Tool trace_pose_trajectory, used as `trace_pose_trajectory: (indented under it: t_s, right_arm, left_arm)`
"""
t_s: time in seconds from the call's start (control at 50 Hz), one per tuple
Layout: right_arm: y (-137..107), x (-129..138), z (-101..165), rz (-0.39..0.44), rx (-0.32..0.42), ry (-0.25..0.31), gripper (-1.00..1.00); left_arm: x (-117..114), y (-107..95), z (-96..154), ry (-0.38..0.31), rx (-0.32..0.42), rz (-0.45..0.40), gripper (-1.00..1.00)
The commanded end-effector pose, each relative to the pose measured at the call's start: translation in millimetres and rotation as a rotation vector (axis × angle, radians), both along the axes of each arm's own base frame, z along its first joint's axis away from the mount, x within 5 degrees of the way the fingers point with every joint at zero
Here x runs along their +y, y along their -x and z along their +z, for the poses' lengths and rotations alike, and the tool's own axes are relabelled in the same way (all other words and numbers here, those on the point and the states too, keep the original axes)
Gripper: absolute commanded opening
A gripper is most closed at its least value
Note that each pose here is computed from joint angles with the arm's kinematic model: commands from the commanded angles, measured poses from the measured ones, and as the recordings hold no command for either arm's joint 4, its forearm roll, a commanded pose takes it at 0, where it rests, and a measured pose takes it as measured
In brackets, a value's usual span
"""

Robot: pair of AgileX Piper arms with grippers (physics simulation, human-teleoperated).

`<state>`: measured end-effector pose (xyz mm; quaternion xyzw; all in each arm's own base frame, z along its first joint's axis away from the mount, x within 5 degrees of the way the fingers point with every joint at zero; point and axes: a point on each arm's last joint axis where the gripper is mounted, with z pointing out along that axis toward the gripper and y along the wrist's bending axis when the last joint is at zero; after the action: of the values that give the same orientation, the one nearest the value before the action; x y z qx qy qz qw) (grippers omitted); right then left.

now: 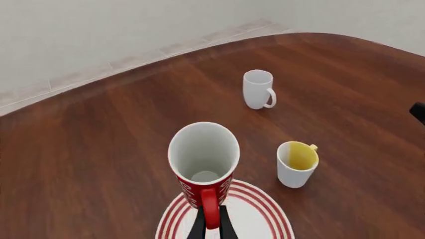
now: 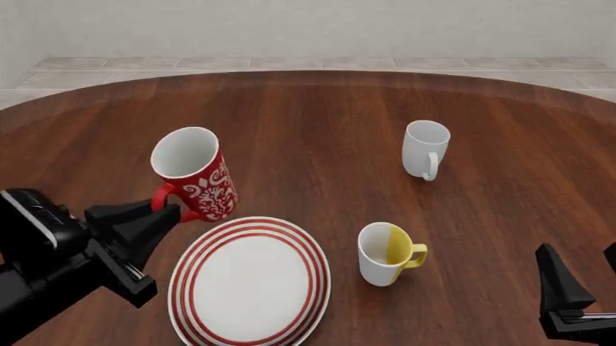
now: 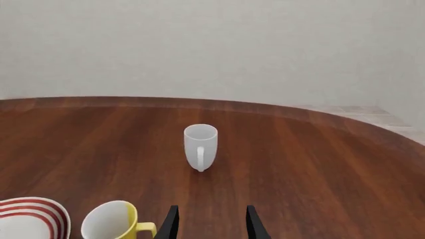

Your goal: Pick up the red mug and put it on the plate

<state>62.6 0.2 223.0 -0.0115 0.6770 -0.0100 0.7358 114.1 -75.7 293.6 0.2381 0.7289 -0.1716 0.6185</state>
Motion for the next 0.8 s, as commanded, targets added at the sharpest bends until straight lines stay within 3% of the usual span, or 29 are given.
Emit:
trace_pose_trajectory:
  t_s: [0.02,0.42,0.8]
  right_arm:
    - [1,0,3,0.003,-0.002,0.002,1.0]
    - [1,0,-5,-0.003,-0.005,-0.003,1.0]
    - [2,0,-4,-0.002,-0.003,-0.005,1.0]
  left_arm:
    - [13,18,-13,-0.015,-0.001,0.007,-1.0]
    - [16,26,-30,-0.015,0.025,-0.012,-1.0]
    - [5,19,-76,-0.011,0.112,-0.041,-1.0]
